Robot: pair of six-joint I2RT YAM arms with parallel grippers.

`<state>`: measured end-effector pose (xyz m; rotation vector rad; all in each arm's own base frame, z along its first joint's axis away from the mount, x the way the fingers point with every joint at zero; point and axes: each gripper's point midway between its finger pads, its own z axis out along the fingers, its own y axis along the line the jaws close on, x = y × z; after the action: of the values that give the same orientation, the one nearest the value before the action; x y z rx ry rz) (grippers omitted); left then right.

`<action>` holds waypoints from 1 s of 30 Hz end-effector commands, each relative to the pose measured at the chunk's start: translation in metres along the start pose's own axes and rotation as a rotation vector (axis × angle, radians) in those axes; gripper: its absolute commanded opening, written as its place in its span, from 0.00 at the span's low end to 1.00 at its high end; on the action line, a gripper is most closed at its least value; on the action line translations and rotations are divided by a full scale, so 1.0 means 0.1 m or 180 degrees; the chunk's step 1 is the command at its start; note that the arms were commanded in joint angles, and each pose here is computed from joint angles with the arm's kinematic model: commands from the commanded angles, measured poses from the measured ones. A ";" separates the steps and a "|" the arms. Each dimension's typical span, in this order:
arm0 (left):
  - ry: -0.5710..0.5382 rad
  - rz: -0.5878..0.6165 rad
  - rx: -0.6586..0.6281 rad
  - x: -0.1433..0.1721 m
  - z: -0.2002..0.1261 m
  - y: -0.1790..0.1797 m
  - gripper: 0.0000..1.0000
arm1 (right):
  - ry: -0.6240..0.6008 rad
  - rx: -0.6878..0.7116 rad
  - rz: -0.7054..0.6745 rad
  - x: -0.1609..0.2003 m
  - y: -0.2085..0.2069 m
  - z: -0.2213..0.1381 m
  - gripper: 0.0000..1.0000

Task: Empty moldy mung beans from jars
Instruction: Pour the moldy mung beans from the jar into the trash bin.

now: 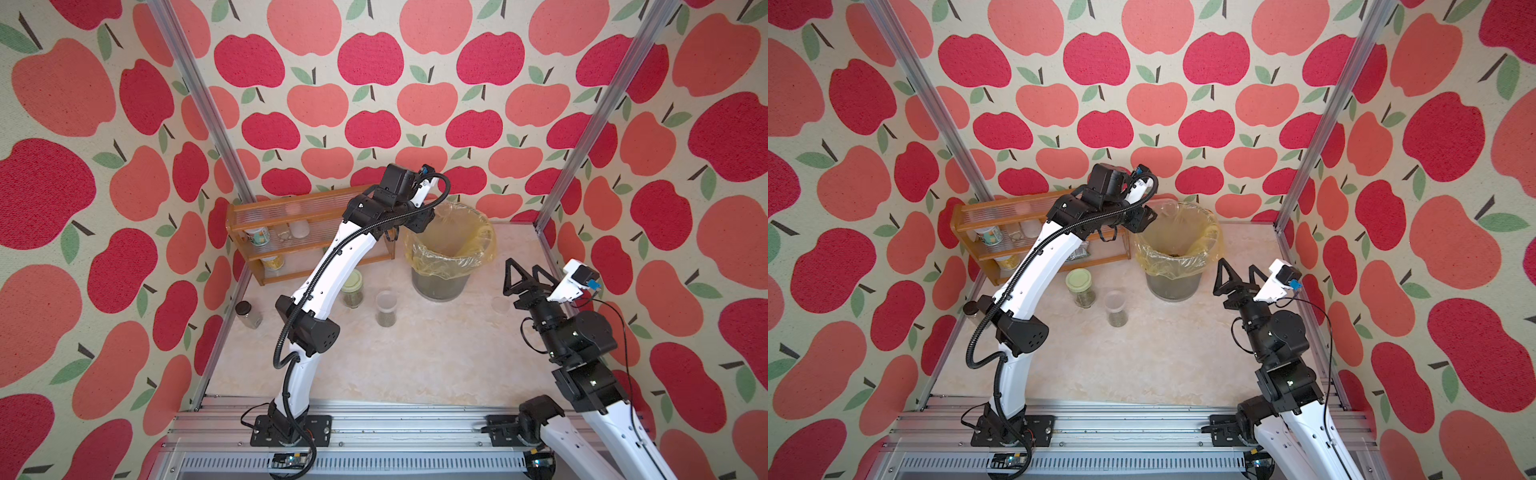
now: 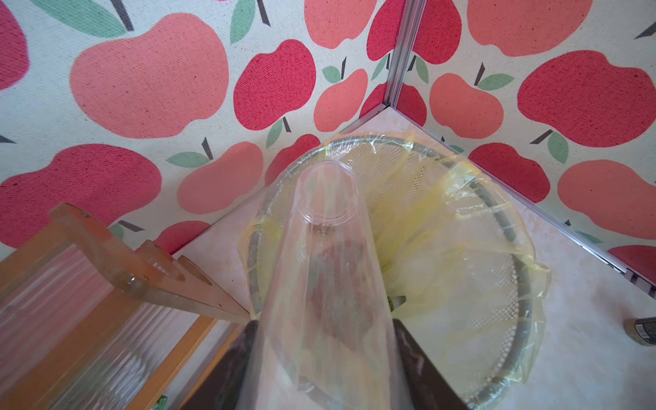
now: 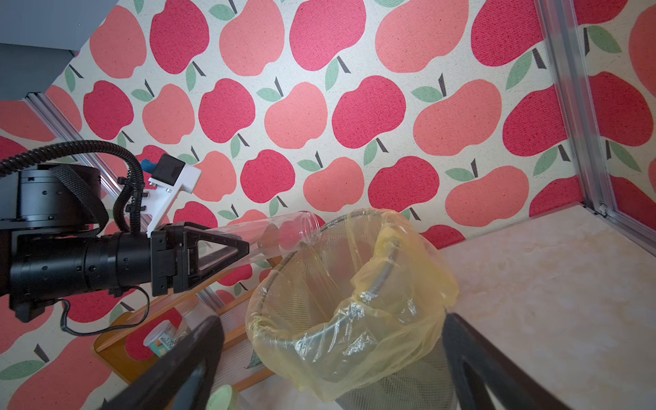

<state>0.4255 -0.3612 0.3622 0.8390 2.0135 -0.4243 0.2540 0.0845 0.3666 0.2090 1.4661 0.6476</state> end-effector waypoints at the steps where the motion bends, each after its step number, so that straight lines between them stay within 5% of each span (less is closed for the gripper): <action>1: -0.0043 0.0107 0.0079 0.00 -0.04 -0.22 0.41 | -0.0090 0.0058 -0.0042 -0.11 -0.01 -0.03 0.99; 15: -0.0051 -0.0160 0.0262 -0.03 -0.14 -0.08 0.39 | -0.0061 0.0026 0.0030 -0.12 0.02 -0.02 0.99; 21: 0.0165 -0.0129 0.0194 0.21 -0.10 -0.16 0.39 | -0.0038 0.0007 0.0077 -0.10 0.03 0.04 0.99; 30: -0.0061 -0.0101 0.0231 -0.07 -0.13 -0.06 0.39 | 0.0007 -0.0035 0.0097 -0.10 0.08 0.09 0.99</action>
<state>0.4107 -0.3598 0.3479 0.8641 2.0772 -0.5016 0.2647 0.0899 0.3573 0.2202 1.5187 0.6523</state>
